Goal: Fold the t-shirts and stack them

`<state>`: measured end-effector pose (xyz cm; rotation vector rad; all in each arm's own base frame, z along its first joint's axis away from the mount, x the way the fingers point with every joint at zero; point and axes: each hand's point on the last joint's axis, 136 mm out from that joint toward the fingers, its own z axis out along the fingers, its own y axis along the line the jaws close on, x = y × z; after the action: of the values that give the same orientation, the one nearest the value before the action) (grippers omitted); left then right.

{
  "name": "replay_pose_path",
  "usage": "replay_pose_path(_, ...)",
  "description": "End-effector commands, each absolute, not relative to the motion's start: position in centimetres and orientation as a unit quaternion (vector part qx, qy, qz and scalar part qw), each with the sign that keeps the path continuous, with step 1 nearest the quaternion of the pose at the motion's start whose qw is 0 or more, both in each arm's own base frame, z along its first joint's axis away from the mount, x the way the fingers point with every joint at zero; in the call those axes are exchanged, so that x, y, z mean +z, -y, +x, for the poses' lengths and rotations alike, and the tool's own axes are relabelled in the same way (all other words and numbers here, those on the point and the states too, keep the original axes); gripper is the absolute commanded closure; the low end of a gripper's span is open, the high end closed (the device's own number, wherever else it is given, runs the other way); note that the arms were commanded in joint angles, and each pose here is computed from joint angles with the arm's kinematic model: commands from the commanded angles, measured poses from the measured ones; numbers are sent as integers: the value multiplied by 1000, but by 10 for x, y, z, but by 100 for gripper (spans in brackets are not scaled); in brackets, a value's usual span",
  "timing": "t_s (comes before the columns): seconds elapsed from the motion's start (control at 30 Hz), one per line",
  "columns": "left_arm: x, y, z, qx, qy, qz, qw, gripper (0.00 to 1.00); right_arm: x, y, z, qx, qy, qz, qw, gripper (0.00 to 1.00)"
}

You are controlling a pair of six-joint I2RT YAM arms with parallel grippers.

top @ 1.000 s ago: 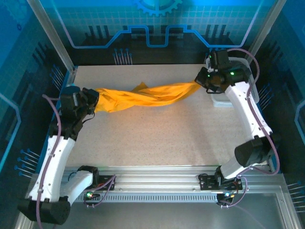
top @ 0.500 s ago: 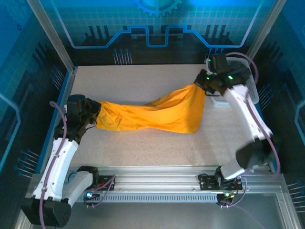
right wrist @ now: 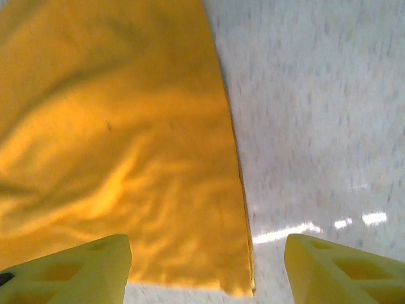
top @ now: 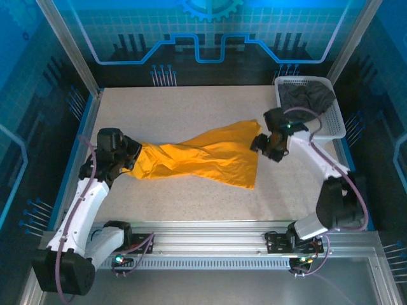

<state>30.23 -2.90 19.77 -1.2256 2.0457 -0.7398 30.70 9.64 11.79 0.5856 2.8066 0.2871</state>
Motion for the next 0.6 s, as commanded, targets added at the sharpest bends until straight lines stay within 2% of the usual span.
replay_pose_path(0.0,201,32,303,-294,-777,-459,315,100,83,-109,252,80,-976,189,71,34)
replay_pose_path(0.1,202,33,305,-296,-779,-457,312,100,66,-116,236,73,-979,179,58,35)
replay_pose_path(0.23,200,34,305,-295,-780,-457,310,100,45,-130,237,49,-989,129,45,36)
replay_pose_path(0.37,199,34,304,-296,-780,-458,308,100,22,-142,244,32,-995,94,27,41)
replay_pose_path(0.47,199,34,301,-296,-780,-456,310,100,14,-146,251,20,-996,81,24,47)
replay_pose_path(0.5,198,33,300,-295,-781,-456,309,100,10,-147,251,15,-997,80,14,51)
replay_pose_path(0.57,200,34,299,-296,-781,-455,309,100,6,-146,250,8,-997,83,2,68)
